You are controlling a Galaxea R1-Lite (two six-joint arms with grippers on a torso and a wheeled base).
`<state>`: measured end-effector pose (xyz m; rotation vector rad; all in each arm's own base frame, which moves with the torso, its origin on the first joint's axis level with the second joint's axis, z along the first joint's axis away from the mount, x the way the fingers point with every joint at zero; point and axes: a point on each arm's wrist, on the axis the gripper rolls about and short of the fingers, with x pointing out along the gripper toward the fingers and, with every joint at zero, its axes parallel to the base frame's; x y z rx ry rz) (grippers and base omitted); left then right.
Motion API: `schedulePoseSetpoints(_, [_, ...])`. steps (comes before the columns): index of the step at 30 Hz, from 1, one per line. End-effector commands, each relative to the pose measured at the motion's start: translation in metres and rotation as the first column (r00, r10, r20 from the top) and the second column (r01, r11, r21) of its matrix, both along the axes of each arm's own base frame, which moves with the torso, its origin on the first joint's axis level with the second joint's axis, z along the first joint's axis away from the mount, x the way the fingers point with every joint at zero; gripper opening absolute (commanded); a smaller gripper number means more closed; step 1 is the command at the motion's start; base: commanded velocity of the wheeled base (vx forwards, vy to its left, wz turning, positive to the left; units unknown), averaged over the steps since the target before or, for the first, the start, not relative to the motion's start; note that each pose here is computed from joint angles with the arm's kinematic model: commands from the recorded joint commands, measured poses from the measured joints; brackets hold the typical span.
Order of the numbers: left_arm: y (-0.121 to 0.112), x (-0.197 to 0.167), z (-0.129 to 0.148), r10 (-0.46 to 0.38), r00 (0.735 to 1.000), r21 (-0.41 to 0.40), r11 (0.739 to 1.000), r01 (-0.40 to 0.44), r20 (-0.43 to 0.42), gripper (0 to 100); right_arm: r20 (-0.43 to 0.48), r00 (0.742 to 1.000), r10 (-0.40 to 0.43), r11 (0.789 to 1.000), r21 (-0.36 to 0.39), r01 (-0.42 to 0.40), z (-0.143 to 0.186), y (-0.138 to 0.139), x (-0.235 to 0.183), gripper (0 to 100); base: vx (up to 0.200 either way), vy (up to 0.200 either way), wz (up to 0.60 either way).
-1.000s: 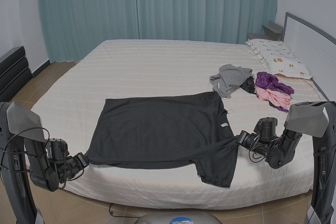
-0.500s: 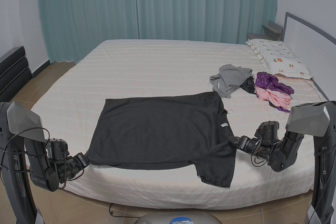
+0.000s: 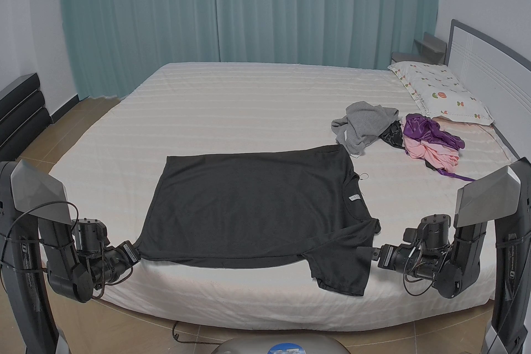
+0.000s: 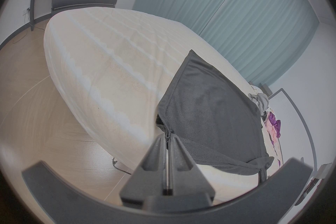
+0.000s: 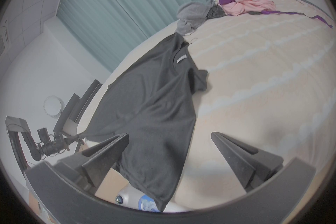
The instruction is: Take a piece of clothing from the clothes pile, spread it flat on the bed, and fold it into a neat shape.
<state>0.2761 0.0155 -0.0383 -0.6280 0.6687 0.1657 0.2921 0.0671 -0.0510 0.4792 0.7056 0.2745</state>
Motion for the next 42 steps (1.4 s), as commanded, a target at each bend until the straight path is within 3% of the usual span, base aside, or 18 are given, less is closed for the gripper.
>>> schedulePoseSetpoints(1, [0.000,0.000,0.000,0.000,1.000,-0.001,1.000,0.000,0.000,0,-0.044,0.998,0.033,0.999,-0.010,-0.033,-0.011,0.008,-0.006,100,0.000,0.000,0.00])
schedulePoseSetpoints(20, [0.000,0.000,-0.001,0.002,1.000,0.000,1.000,-0.002,-0.003,0,-0.026,0.998,0.062,0.998,-0.007,-0.062,-0.019,0.021,0.006,100,0.000,0.000,0.00])
schedulePoseSetpoints(21, [0.000,0.000,-0.001,0.002,1.000,0.000,1.000,-0.002,-0.003,0,-0.029,0.998,0.062,0.998,-0.007,-0.062,-0.020,0.020,0.006,0,0.000,0.000,0.00])
schedulePoseSetpoints(42, [0.000,-0.001,0.001,0.003,1.000,0.000,1.000,-0.003,-0.001,0,-0.036,0.999,0.011,1.000,0.001,-0.011,-0.001,0.002,-0.009,0,0.000,0.000,0.00])
